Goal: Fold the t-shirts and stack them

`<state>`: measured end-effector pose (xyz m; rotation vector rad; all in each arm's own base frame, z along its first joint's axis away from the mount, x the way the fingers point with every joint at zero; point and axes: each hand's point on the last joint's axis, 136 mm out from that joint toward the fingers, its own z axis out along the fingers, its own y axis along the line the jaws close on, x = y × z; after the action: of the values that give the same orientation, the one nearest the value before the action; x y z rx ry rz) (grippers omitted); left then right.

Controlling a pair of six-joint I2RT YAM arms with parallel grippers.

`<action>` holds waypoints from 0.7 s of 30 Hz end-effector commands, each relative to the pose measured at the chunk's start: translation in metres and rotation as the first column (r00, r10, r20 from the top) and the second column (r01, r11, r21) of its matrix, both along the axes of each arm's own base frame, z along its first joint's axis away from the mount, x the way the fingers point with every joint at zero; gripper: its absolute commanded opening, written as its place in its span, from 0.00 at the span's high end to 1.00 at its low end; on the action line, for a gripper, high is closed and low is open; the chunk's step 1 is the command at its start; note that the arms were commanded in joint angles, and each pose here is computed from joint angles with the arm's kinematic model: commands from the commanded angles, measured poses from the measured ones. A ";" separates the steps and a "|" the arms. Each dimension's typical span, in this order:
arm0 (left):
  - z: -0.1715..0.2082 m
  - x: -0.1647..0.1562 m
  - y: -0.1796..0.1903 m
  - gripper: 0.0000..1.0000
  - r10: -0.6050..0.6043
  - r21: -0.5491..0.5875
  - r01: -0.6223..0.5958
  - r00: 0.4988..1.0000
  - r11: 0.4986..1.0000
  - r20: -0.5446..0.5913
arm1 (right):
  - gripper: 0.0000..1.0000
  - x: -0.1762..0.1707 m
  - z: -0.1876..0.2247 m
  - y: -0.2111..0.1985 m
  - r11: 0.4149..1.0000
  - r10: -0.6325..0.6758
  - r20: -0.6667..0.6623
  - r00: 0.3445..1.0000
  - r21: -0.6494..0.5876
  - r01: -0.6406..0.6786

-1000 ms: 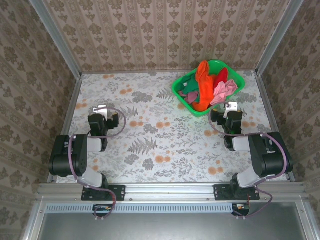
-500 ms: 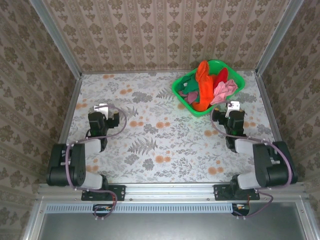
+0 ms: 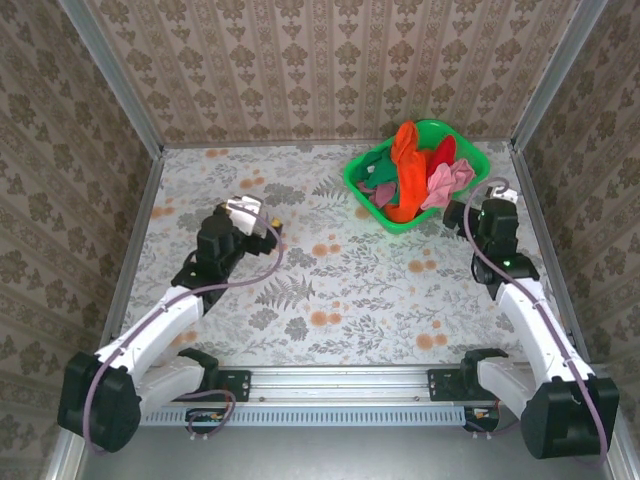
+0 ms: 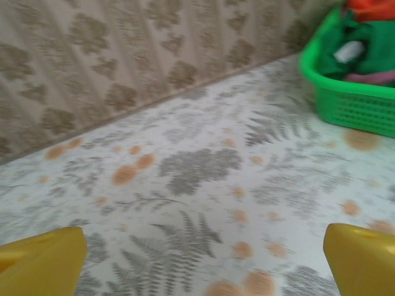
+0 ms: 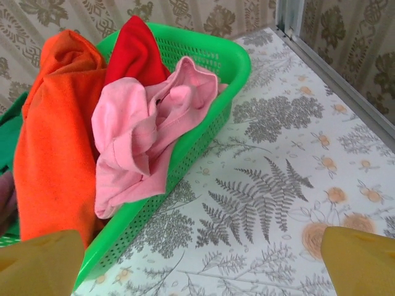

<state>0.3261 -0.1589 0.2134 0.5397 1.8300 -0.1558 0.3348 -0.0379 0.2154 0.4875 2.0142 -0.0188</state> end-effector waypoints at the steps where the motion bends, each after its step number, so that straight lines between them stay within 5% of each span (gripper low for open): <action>1: 0.004 -0.020 -0.030 0.00 -0.105 -0.020 0.103 0.991 0.994 -0.085 | 0.00 -0.022 -0.014 0.016 0.995 0.067 -0.162 0.984 0.086 -0.054; 11: 0.006 -0.068 -0.123 0.00 -0.467 -0.042 0.467 0.871 0.883 -0.154 | 0.00 0.028 0.021 0.124 0.853 0.484 -0.303 0.821 -0.045 -0.519; 17: 0.011 -0.085 -0.151 0.00 -0.604 -0.096 0.596 0.788 0.797 -0.121 | 0.04 0.062 -0.008 0.192 0.754 0.573 -0.423 0.702 -0.063 -0.654; 21: 0.013 -0.083 -0.151 0.00 -0.604 -0.096 0.596 0.792 0.797 -0.087 | 0.07 0.079 -0.037 0.217 0.729 0.566 -0.503 0.653 -0.065 -0.682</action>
<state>0.2474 -0.3021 0.2083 1.0577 1.7983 -0.6459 0.4153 0.1781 0.1934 -0.4026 2.4388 0.1297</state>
